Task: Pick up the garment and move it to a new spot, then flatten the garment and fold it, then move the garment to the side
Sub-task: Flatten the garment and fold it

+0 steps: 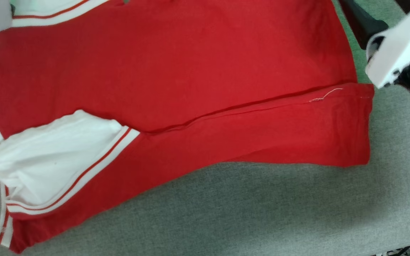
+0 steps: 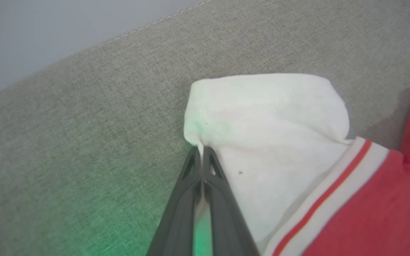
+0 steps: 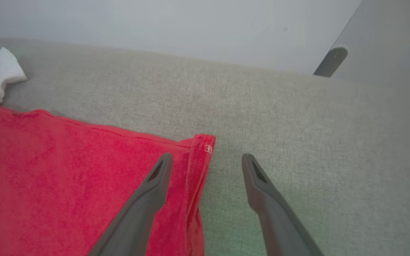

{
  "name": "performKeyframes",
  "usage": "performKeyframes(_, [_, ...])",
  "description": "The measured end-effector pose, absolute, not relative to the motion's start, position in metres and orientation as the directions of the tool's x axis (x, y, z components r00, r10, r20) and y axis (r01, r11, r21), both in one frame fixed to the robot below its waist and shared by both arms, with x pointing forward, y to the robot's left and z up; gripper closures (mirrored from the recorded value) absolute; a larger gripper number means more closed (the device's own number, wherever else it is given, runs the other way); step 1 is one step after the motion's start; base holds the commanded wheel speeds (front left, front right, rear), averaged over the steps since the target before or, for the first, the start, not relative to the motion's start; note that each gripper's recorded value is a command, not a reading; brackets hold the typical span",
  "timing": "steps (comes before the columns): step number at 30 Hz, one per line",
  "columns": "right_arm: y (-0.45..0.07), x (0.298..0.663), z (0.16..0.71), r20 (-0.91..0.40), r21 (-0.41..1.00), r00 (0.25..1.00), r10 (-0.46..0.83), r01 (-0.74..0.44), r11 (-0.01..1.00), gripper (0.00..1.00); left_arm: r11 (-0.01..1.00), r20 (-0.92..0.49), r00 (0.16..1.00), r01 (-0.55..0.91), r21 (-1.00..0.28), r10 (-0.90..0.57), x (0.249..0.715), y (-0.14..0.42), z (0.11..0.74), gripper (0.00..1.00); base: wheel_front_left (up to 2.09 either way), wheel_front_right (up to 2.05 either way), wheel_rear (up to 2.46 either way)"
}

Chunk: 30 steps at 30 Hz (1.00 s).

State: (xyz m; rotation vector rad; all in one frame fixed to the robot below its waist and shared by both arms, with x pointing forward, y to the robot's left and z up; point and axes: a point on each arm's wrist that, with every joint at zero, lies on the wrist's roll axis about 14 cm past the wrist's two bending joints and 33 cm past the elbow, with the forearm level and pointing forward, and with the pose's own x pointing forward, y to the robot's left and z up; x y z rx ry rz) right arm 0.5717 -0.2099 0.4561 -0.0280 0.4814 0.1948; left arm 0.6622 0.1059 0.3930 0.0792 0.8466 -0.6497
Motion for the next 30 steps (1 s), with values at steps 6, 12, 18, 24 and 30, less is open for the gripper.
performKeyframes(6, [-0.199, 0.581, 0.434, -0.660, 0.068, 0.723, 0.204, -0.214, 0.975, 0.00, 0.801, -0.709, 0.489, 0.571, -0.179, -0.507, 0.661, 0.106, 0.396, 1.00, 0.00, 0.00, 0.00])
performKeyframes(12, [-0.193, 0.581, 0.410, -0.782, 0.073, 0.593, 0.193, -0.221, 0.972, 0.00, 0.798, -0.706, 0.489, 0.575, -0.180, -0.512, 0.659, 0.106, 0.397, 1.00, 0.00, 0.00, 0.00])
performKeyframes(18, [-0.192, 0.589, 0.402, -0.807, 0.066, 0.563, 0.177, -0.212, 0.975, 0.01, 0.791, -0.691, 0.492, 0.580, -0.193, -0.529, 0.655, 0.103, 0.398, 1.00, 0.00, 0.00, 0.00])
performKeyframes(24, [-0.187, 0.599, 0.403, -0.778, 0.077, 0.599, 0.192, -0.211, 0.974, 1.00, 0.779, -0.658, 0.500, 0.587, -0.220, -0.563, 0.648, 0.096, 0.407, 1.00, 0.00, 0.00, 0.00])
performKeyframes(30, [-0.182, 0.602, 0.424, -0.711, 0.073, 0.667, 0.222, -0.243, 0.967, 1.00, 0.758, -0.569, 0.543, 0.605, -0.244, -0.617, 0.638, 0.088, 0.439, 1.00, 0.00, 0.00, 0.00])
